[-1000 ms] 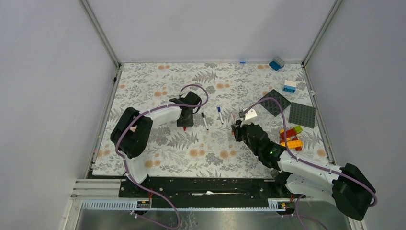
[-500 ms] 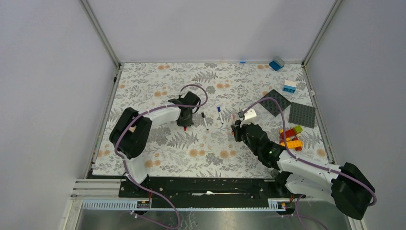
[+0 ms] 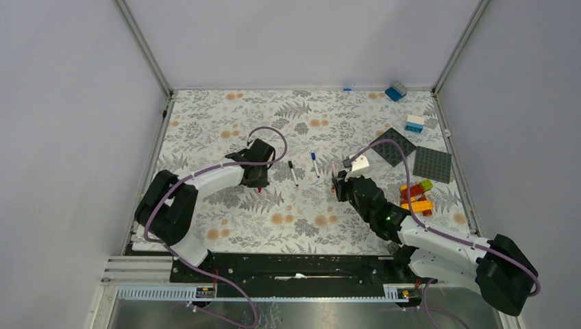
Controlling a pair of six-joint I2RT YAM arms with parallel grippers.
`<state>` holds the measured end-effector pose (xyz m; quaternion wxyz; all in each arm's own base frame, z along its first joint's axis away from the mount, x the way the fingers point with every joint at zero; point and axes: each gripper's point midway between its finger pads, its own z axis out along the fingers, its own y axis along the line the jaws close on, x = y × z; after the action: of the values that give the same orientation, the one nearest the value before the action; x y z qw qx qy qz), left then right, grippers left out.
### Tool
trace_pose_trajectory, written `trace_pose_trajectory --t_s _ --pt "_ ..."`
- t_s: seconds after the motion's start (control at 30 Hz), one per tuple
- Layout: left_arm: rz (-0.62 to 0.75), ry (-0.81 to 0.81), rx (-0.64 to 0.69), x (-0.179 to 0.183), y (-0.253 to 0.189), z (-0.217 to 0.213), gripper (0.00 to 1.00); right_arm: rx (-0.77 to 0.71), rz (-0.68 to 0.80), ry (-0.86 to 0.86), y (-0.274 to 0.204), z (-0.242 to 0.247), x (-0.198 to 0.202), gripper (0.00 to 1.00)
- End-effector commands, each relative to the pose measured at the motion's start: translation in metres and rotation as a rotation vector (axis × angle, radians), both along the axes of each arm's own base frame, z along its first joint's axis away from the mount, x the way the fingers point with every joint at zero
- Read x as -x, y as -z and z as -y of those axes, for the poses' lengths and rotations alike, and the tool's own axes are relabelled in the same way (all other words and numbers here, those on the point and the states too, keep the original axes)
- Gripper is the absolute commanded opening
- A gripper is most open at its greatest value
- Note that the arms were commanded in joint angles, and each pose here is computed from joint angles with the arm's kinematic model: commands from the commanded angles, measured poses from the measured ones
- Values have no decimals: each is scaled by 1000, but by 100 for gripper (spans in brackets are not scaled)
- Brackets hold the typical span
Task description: Insert the pens into the pen caps
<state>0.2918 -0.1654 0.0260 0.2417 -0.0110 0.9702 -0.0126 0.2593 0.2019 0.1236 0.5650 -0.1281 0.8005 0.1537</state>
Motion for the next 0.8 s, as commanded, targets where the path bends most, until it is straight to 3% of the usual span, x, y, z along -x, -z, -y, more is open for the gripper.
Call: trace_pose_trajectory --t_s 0.0,0.43,0.63,0.77 --pt "79 73 136 -15 -22 26 0 -80 79 48 -28 5 -5 0" --pt "277 106 374 -13 -76 49 0 -65 68 -17 -29 -6 -2 0" --pt "434 25 412 -13 -117 30 0 -57 59 -86 -37 -19 0 0" --pt "535 -12 472 -8 -142 21 0 -140 61 -145 -52 -31 8 0"
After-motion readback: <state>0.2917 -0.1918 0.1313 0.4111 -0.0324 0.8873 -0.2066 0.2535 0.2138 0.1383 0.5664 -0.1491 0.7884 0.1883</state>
